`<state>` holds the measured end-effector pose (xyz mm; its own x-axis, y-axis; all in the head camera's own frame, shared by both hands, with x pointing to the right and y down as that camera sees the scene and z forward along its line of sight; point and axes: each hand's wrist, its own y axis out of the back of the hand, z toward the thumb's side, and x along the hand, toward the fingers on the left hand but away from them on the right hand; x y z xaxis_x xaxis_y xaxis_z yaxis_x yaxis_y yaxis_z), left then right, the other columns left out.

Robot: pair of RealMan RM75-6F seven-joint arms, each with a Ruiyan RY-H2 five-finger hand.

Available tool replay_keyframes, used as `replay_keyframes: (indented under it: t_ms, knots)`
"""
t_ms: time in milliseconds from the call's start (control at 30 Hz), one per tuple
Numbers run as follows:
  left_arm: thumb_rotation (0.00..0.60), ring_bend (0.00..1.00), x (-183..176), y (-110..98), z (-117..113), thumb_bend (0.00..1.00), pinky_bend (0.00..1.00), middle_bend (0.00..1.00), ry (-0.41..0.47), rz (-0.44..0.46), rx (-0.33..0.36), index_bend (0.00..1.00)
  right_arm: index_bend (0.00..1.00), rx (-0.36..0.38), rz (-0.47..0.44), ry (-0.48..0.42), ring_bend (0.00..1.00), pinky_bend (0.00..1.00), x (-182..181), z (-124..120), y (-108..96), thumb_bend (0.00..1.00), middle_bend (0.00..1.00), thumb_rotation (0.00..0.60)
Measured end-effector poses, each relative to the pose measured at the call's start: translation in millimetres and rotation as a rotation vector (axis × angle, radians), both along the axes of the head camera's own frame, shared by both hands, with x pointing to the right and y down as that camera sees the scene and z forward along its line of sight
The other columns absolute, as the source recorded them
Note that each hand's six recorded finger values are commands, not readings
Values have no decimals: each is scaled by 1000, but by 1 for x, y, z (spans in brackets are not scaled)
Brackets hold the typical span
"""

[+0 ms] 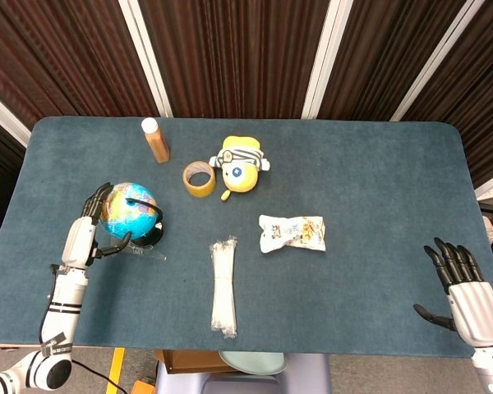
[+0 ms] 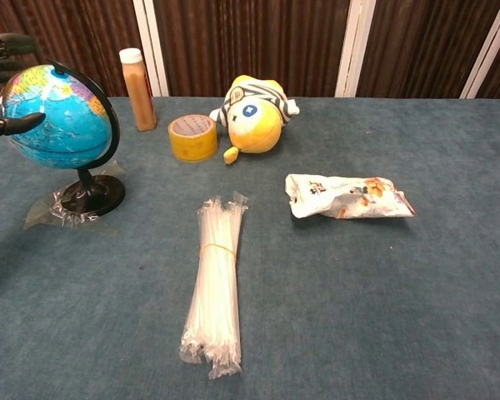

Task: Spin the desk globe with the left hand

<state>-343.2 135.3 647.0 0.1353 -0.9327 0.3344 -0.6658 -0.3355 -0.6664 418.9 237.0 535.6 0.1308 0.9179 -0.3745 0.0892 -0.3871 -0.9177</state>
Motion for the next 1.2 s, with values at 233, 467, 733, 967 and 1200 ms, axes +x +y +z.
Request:
replay_keyframes:
  t_ms: [233, 467, 733, 967, 1200]
  knots:
    - [600, 0, -7, -2, 1, 325, 0, 0, -13, -20, -1, 0, 0, -5, 0, 2, 0, 0, 0, 1, 0, 171, 0, 600]
    - [600, 0, -17, -3, 2, 327, 0, 0, -18, -42, -11, 0, 0, -4, -1, 1, 0, 0, 0, 0, 1, 172, 0, 600]
    - [600, 0, -24, -5, 4, 323, 0, 0, -23, -59, -12, 0, 0, -7, 2, 2, 0, 0, 0, 0, 1, 171, 0, 600]
    - [600, 0, -35, -12, 7, 325, 0, 0, -58, -77, -3, 0, 0, -10, 5, 10, 0, 0, 1, 2, 0, 171, 0, 600]
    - [600, 0, -43, -15, 11, 324, 0, 0, -63, -98, -14, 0, 0, -9, 5, 15, 0, 0, 0, 2, 0, 171, 0, 600]
